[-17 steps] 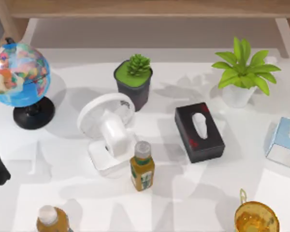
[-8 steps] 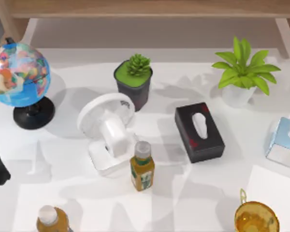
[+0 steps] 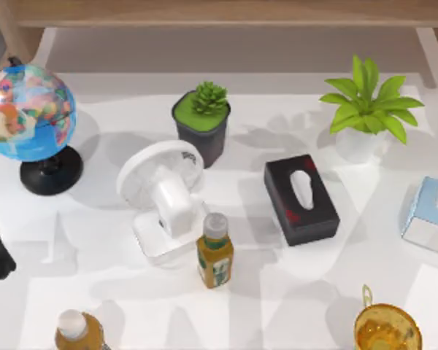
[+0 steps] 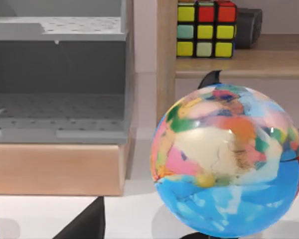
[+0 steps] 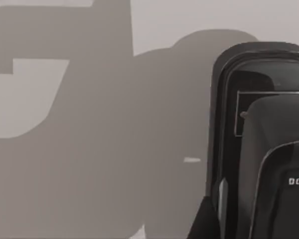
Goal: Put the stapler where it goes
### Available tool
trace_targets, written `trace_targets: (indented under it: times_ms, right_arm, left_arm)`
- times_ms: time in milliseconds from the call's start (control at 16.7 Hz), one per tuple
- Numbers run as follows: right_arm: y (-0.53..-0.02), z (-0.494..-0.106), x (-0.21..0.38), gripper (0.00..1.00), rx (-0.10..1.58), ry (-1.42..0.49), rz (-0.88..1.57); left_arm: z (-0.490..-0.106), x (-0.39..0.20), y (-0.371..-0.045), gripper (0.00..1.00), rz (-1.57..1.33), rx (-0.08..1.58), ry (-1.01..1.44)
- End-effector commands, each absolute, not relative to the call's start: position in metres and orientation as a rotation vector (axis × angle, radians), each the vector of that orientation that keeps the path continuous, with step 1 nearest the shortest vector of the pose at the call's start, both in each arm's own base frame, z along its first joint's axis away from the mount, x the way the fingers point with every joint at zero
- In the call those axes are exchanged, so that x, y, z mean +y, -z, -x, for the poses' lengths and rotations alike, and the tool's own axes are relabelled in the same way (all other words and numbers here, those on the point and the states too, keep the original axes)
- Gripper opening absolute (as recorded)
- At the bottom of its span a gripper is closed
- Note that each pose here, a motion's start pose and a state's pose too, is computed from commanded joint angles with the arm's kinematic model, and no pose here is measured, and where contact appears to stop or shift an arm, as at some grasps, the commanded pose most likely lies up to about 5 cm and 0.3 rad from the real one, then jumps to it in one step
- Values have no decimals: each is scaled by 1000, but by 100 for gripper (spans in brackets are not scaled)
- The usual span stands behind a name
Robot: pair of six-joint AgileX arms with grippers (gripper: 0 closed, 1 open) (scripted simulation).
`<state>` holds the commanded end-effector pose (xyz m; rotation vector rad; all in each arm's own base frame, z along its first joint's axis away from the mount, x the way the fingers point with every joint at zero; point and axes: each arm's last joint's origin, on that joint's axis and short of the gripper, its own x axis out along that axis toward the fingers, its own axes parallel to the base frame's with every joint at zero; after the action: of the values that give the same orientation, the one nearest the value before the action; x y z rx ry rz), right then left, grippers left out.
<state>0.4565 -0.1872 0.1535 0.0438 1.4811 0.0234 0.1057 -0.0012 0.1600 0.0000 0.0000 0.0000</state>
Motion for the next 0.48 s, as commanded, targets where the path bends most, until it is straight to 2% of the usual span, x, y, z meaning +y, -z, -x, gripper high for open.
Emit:
trace_targets:
  times_ms: [120, 480]
  right_arm:
    - [-153, -457, -187, 0, 1481, -23, -44]
    - [-153, -457, -187, 45, 1481, -23, -44]
  left_arm:
    - [-106, -1, -160, 100, 0, 0, 0]
    - [-106, -1, -160, 100, 0, 0, 0]
